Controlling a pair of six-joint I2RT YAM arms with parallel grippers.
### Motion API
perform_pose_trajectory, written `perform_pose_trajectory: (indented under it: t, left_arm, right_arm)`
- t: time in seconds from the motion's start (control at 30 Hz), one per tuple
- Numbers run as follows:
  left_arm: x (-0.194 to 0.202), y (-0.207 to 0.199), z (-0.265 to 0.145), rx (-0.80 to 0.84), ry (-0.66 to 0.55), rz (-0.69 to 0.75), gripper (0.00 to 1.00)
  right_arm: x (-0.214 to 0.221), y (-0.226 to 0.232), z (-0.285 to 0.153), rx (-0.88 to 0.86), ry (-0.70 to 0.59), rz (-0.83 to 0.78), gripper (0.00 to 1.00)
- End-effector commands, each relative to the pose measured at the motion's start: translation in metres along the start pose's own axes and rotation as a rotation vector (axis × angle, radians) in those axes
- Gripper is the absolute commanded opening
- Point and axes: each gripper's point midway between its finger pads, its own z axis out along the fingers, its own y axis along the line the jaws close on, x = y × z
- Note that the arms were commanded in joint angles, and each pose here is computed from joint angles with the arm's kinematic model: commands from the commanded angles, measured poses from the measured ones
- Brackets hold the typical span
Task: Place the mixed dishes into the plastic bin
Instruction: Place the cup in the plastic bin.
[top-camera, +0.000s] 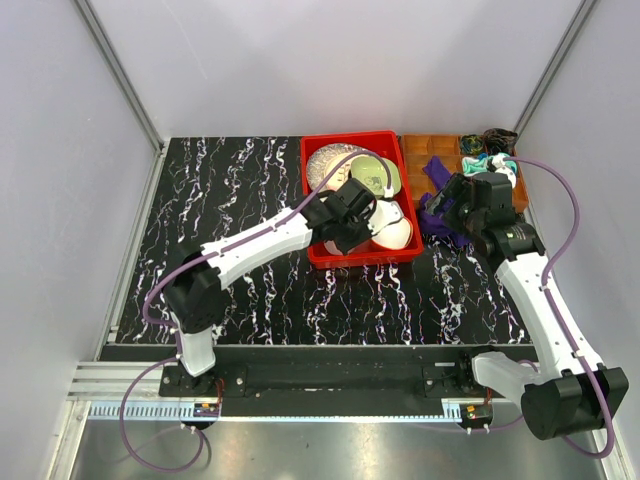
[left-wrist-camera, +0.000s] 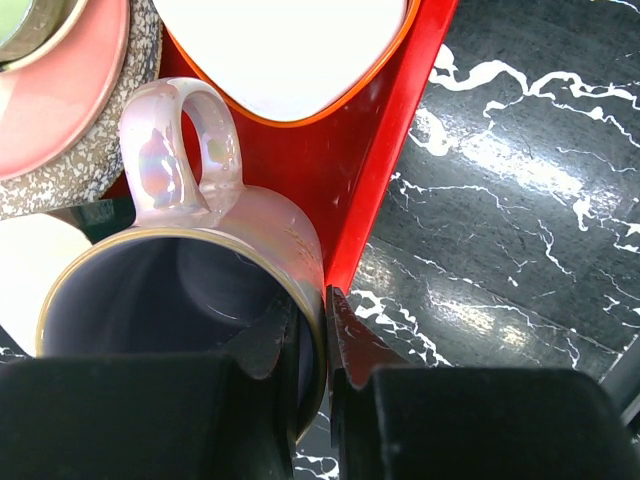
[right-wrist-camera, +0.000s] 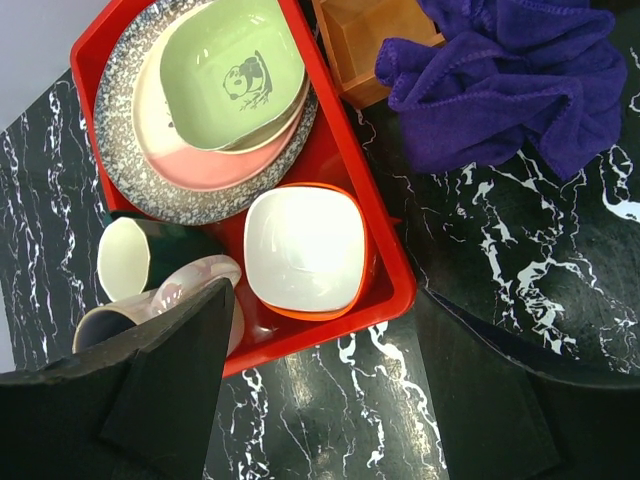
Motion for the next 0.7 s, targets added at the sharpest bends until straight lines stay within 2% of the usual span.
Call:
perform_pose_trajectory:
  t: [0.0, 0.33, 0.67]
  left_arm:
    - [-0.026, 0.029, -0.005, -0.125, -0.101, 0.037, 0.0]
    - [-0.02, 0.026, 0.011, -0.096, -0.085, 0.022, 0.0]
    - [0.0, 0.035, 0.026, -0.049, -0.065, -0.064, 0.0]
  right_arm:
    - [-0.004, 0.004, 0.001, -0.026, -0.01, 0.006, 0.82]
    - [-0.004, 0.003, 0.0, -0.028, -0.011, 0.001, 0.82]
    - [-0.004, 0.004, 0.0, -0.033, -0.009, 0.002, 0.82]
